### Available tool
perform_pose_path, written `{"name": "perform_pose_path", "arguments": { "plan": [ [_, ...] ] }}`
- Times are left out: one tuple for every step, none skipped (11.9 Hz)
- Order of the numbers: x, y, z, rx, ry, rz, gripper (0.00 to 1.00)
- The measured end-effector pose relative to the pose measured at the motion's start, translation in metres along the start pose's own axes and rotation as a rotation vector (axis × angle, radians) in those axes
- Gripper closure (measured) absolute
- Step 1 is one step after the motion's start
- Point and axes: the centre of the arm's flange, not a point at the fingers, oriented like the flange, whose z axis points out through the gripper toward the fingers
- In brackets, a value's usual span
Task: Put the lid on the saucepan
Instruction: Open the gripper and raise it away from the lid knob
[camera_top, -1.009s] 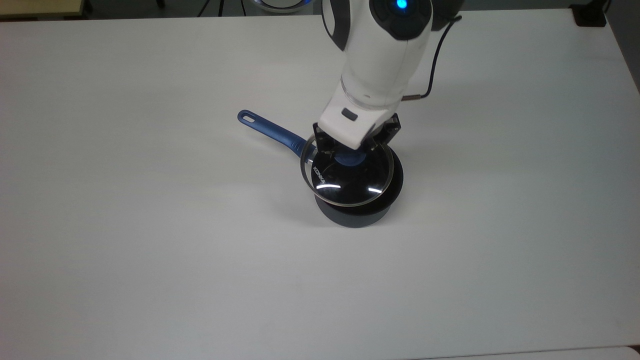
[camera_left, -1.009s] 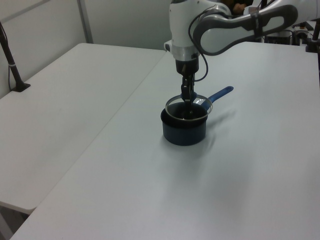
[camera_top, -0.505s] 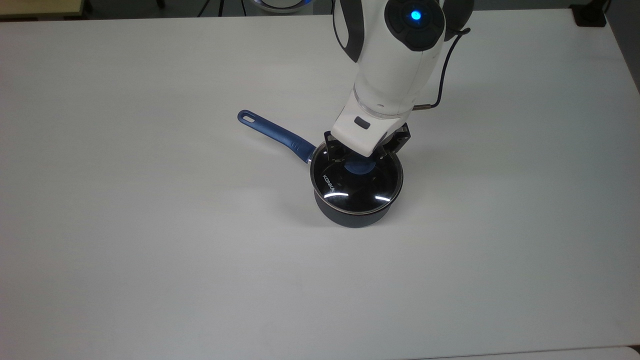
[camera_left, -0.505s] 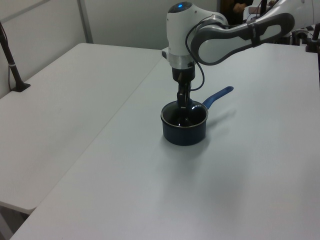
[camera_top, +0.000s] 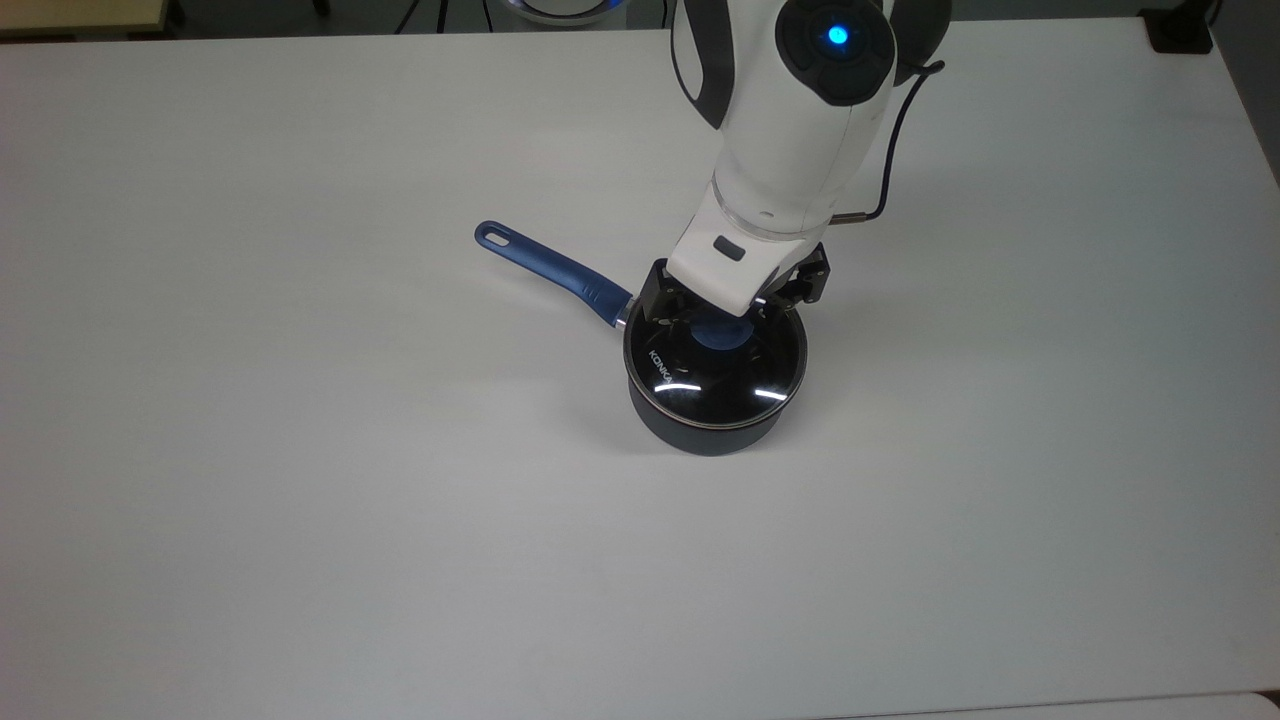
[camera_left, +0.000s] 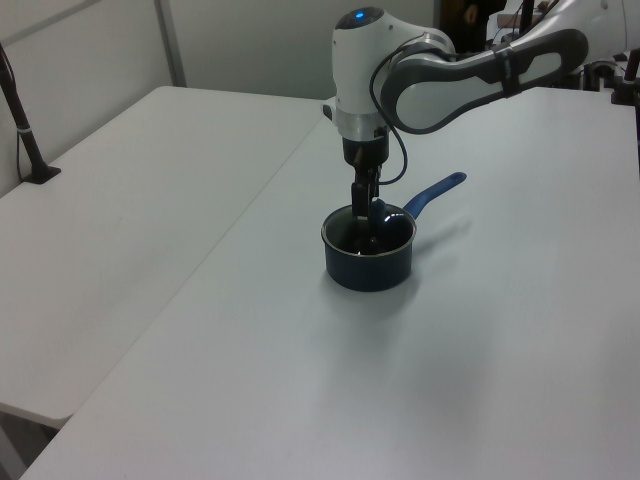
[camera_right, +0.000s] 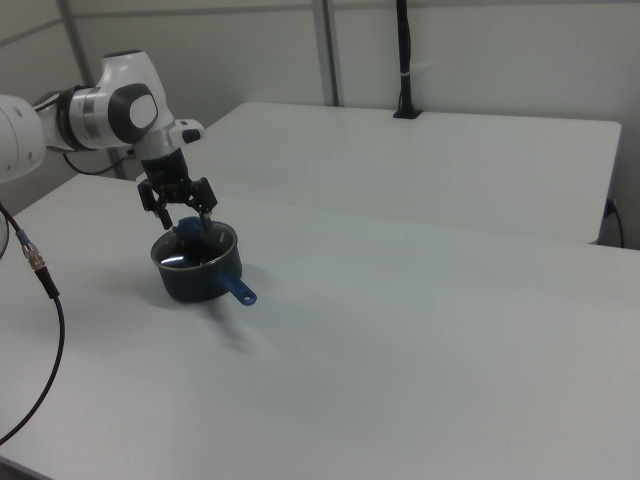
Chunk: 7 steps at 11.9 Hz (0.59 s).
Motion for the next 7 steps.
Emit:
{"name": "perform_pose_path", "arguments": {
  "plan": [
    [0.0, 0.002, -0.01, 0.003, 0.016, 0.008, 0.0],
    [-0.002, 0.01, -0.03, 0.008, 0.043, 0.021, 0.0],
    [-0.007, 0.024, -0.054, 0.015, 0.075, 0.04, 0.0],
    [-0.015, 0.044, -0.076, 0.023, 0.094, 0.066, 0.0],
    [-0.026, 0.069, -0.096, 0.031, 0.102, 0.099, 0.0],
    [-0.039, 0.098, -0.111, 0.039, 0.104, 0.139, 0.0],
    [-0.054, 0.132, -0.122, 0.046, 0.106, 0.184, 0.0]
  ]
}}
